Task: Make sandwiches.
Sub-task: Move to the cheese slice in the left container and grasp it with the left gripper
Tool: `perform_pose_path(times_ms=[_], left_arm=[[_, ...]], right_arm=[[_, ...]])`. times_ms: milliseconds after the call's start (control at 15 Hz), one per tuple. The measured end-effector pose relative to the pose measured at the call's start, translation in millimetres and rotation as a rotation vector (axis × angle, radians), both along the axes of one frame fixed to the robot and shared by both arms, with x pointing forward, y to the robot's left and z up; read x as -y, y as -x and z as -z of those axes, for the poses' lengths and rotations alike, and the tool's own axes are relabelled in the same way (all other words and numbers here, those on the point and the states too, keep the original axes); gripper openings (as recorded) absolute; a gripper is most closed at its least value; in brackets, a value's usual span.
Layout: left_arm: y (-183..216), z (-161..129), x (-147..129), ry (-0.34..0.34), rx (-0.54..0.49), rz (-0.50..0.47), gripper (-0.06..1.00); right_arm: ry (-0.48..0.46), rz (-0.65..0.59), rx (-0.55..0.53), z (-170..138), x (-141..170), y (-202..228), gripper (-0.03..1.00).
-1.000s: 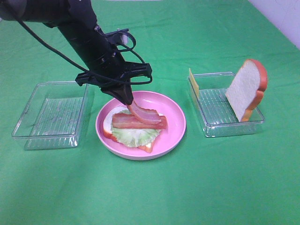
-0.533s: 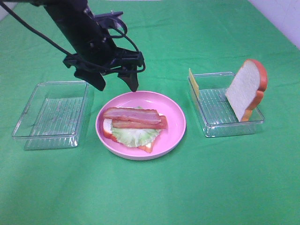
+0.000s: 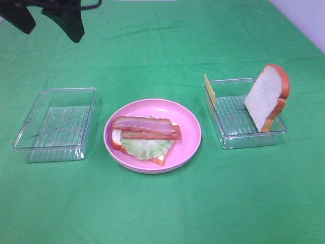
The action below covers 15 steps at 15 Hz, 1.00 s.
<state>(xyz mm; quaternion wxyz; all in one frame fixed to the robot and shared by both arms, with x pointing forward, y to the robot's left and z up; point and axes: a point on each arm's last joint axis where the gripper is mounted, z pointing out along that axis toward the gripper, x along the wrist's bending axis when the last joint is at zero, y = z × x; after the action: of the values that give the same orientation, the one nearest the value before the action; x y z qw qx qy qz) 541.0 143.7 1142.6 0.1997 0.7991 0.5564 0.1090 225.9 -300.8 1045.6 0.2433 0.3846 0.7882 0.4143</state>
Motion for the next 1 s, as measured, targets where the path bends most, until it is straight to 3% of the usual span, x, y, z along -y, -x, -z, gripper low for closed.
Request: perform_pose_path(times_ms=[200, 333, 733, 867, 1000], left_arm=[[21.8, -25.9, -11.7, 0.033, 0.069, 0.0, 0.78], [45.1, -26.5, -24.3, 0.029, 0.068, 0.0, 0.78], [142.2, 26.8, -77.0, -0.034, -0.012, -0.001, 0.78], [163.1, 38.6, -88.6, -0.026, 0.016, 0.0, 0.78], [204.0, 55.9, -113.6, -0.014, 0.123, -0.003, 0.78]], right_arm=[[-0.006, 0.011, -0.004, 0.0, 0.4, -0.3, 0.78], [-0.006, 0.013, -0.004, 0.0, 0.5, -0.3, 0.78], [-0.011, 0.068, -0.045, -1.4, -0.2, -7.5, 0.76], [0.005, 0.113, -0.087, -8.2, -5.8, -22.6, 0.75], [0.005, 0.154, -0.137, -22.6, -22.3, -53.6, 0.75]])
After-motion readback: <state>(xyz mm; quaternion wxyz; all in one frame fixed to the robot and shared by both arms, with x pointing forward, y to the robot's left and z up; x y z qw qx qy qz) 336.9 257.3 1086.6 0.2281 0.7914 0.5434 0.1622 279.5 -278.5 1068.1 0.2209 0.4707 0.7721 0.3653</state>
